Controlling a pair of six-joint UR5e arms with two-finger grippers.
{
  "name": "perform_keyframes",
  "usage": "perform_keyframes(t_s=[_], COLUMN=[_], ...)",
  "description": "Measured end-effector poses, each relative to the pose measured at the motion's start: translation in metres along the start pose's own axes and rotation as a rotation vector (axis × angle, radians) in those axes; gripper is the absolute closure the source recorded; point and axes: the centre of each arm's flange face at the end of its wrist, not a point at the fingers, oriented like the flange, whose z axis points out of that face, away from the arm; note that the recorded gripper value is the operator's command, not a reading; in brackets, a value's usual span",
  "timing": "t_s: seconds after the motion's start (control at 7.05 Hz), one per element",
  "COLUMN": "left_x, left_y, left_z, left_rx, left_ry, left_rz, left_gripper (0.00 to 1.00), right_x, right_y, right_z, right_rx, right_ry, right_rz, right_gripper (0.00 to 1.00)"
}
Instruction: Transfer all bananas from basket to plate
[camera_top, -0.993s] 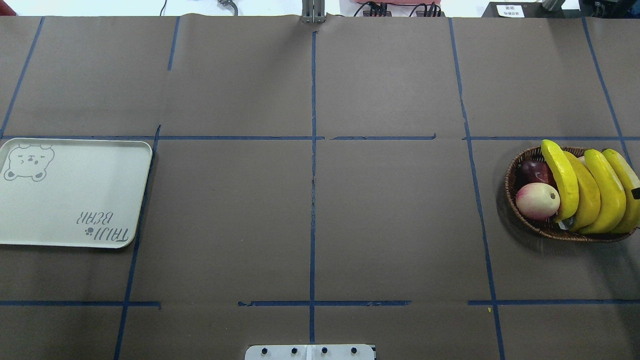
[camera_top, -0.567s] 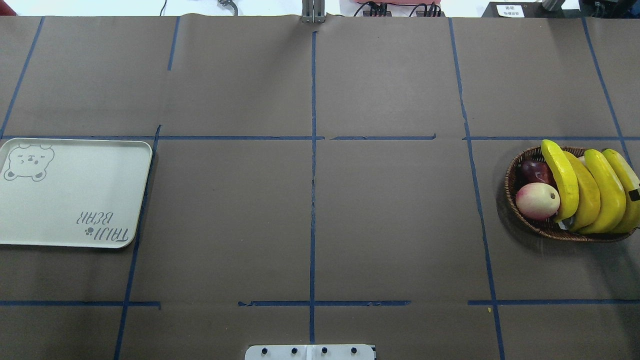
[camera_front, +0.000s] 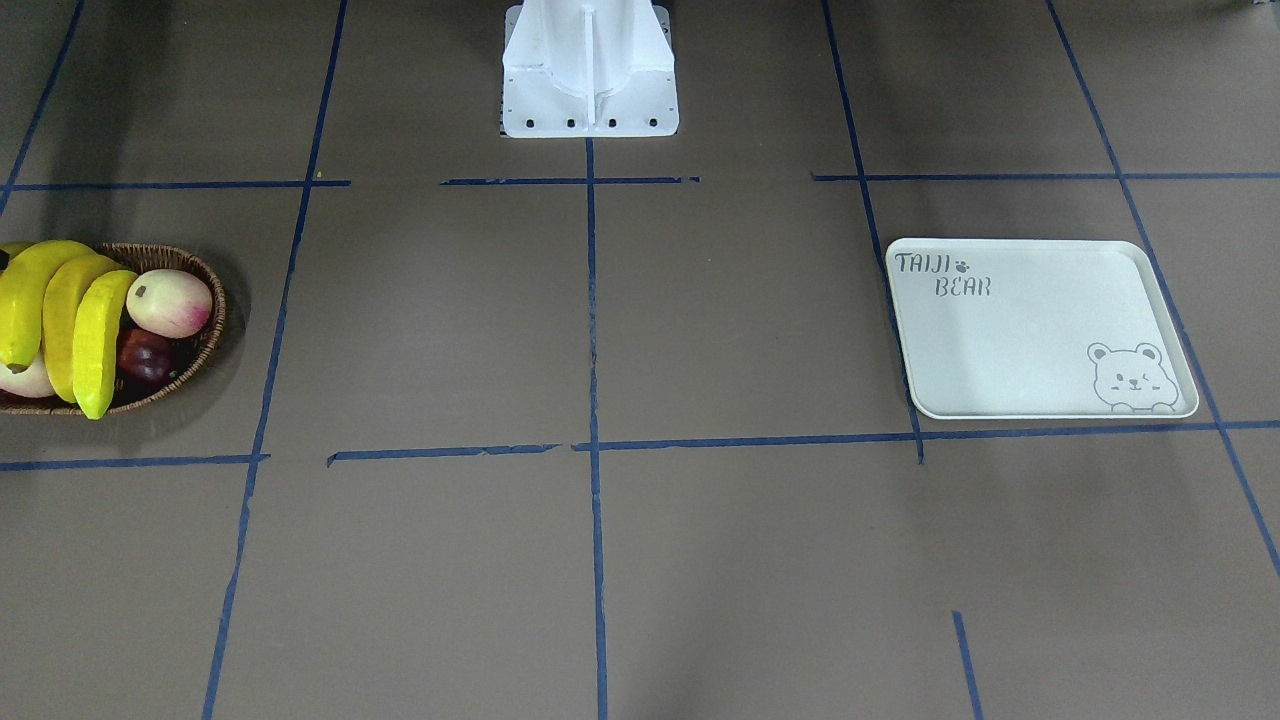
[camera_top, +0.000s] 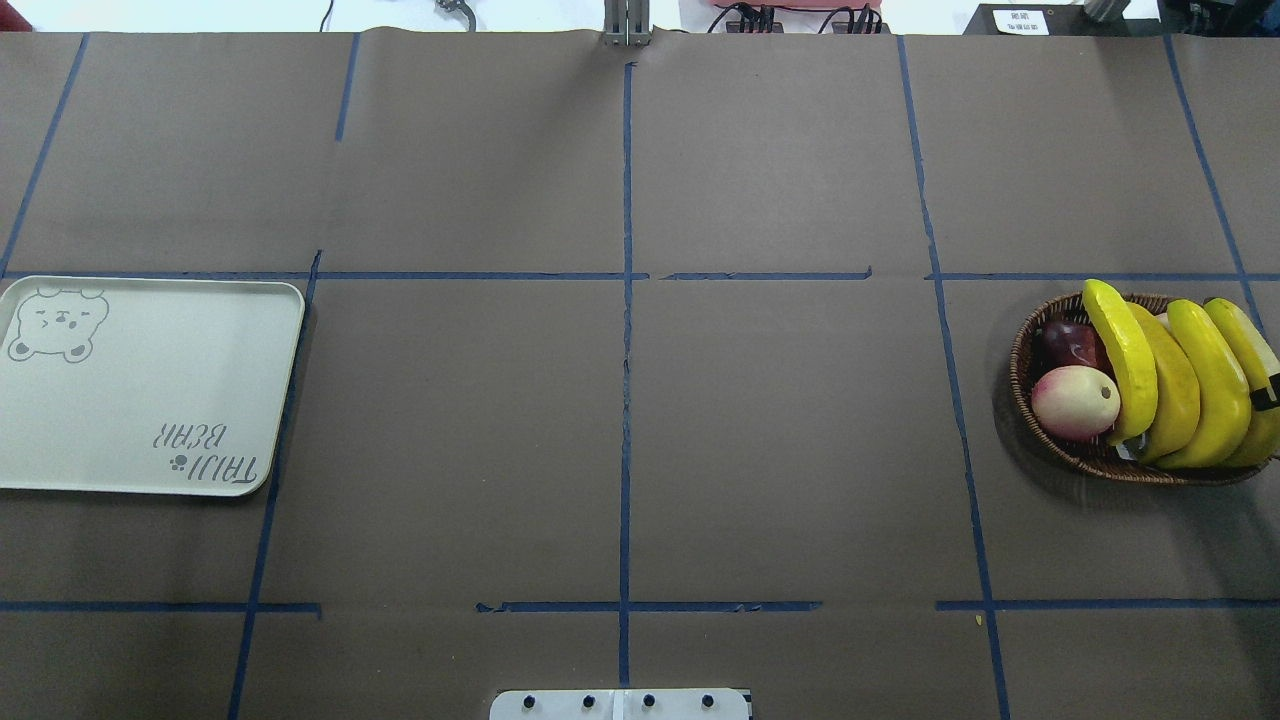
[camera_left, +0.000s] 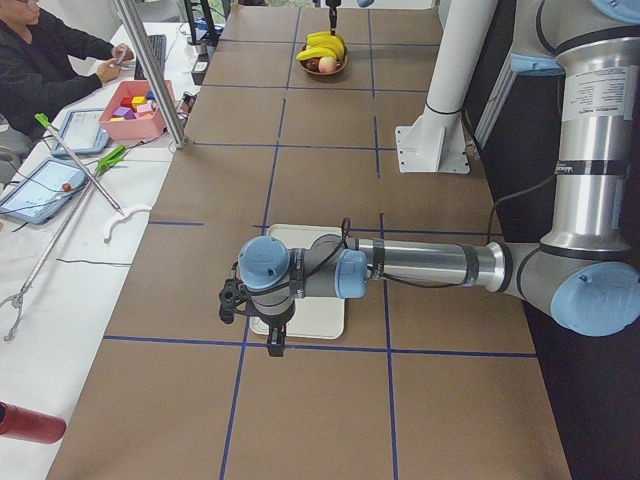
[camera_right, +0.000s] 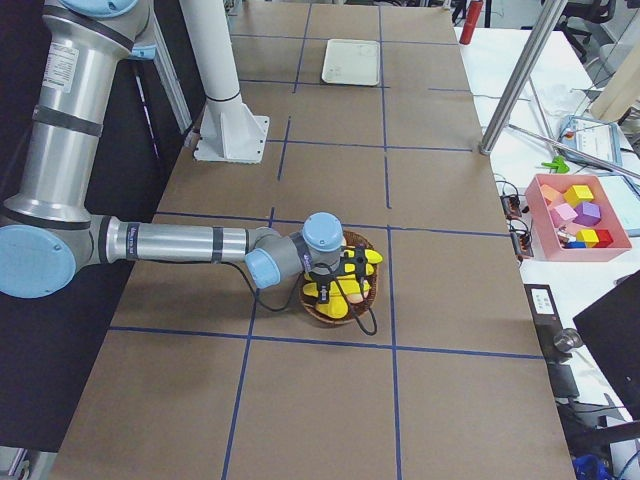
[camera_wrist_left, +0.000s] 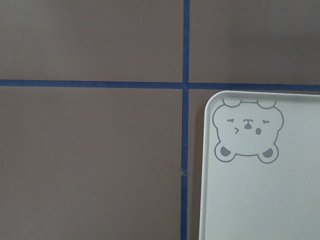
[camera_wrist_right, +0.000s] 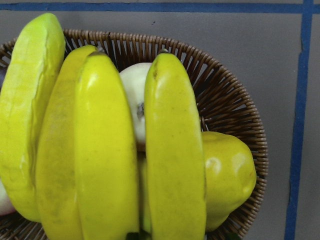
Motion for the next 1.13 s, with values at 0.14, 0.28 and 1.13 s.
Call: perform_keyframes(t_s=[0.14,0.28,1.13], left_x=[0.0,0.0,0.0005], left_y=[0.0,0.0,-0.0007], left_z=[0.0,0.0,-0.0005], left_rx=[0.0,0.0,0.001], left_ry=[0.0,0.0,-0.001], left_rz=[0.0,-0.001,0.0], left_gripper=[0.0,0.0,0.0], right_x=[0.0002,0.0009,0.004], right_y=[0.0002,0.0005,-0.0013], right_z=[0.0013,0.0022,0.0056], right_rx=[-0.003,-0.005,-0.009], right_ry=[0.001,0.001,0.004], right_rz=[0.0,0.001,0.004], right_gripper=[0.34,0.41,0.97])
